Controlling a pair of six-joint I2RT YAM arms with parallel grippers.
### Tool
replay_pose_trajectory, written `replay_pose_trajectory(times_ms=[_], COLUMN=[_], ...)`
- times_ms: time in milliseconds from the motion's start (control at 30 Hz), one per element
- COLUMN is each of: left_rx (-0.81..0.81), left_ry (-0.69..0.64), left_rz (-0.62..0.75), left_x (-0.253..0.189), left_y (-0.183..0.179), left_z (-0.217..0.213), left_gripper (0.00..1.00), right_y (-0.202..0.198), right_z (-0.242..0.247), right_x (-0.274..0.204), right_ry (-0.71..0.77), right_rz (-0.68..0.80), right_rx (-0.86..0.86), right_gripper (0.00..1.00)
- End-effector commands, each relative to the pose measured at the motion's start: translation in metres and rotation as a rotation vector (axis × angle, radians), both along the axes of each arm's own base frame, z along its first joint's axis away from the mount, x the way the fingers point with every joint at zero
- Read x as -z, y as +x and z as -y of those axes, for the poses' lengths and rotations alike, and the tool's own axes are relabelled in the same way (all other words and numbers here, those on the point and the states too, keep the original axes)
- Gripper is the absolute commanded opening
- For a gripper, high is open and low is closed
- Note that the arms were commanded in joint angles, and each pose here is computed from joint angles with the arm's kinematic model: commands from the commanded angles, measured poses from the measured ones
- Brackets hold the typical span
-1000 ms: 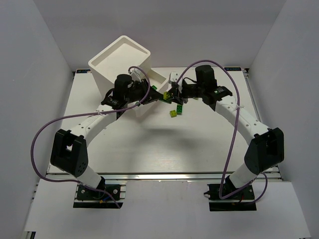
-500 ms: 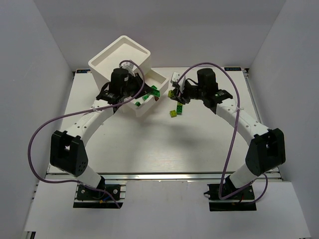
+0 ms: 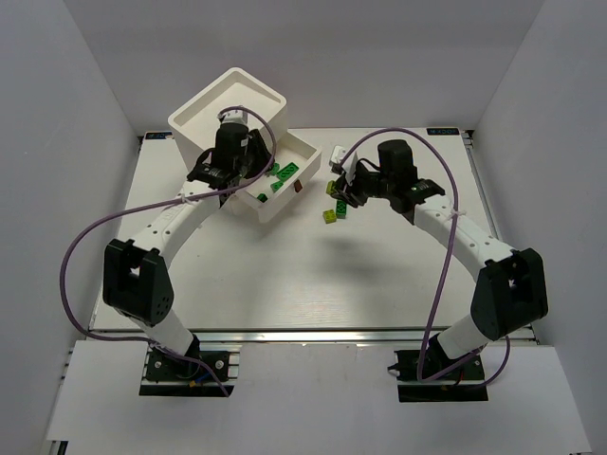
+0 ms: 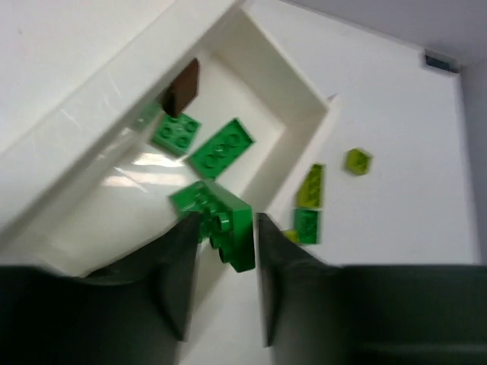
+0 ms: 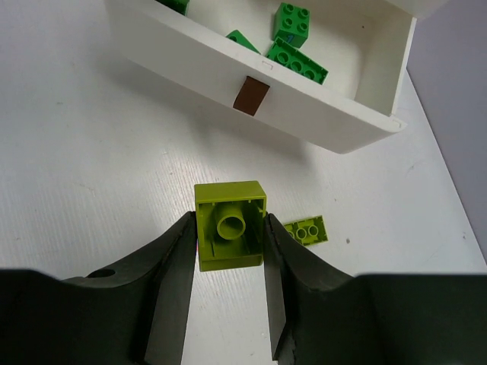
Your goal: Sort the legos into containers by color
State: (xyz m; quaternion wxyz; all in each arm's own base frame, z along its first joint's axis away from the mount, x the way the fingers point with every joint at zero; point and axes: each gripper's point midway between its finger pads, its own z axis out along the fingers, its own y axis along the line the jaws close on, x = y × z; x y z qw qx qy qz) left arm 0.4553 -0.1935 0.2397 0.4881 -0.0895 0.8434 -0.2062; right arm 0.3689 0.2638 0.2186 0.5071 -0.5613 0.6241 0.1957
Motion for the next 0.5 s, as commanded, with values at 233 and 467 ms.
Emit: replay_pose_trajectory(times_ms=[233,467], left_rx=[-0.035,0.216], left_ry=[0.085,-0.036], left_rz=[0.045,0.16], left_x=[-0.021,-0.055], left_y=[0.006,-0.031], left_z=[-0.011,0.022], left_gripper=[0.73,0.69], right_y=[0.02,0.042], right_z=[0.02,0.058], right_x=[0.023,0.069], right_ry=[-0.007,-0.092], right_rz=[-0.102,-0.317], right_rx=[0.161,0.406], right_gripper=[0.0,0.0])
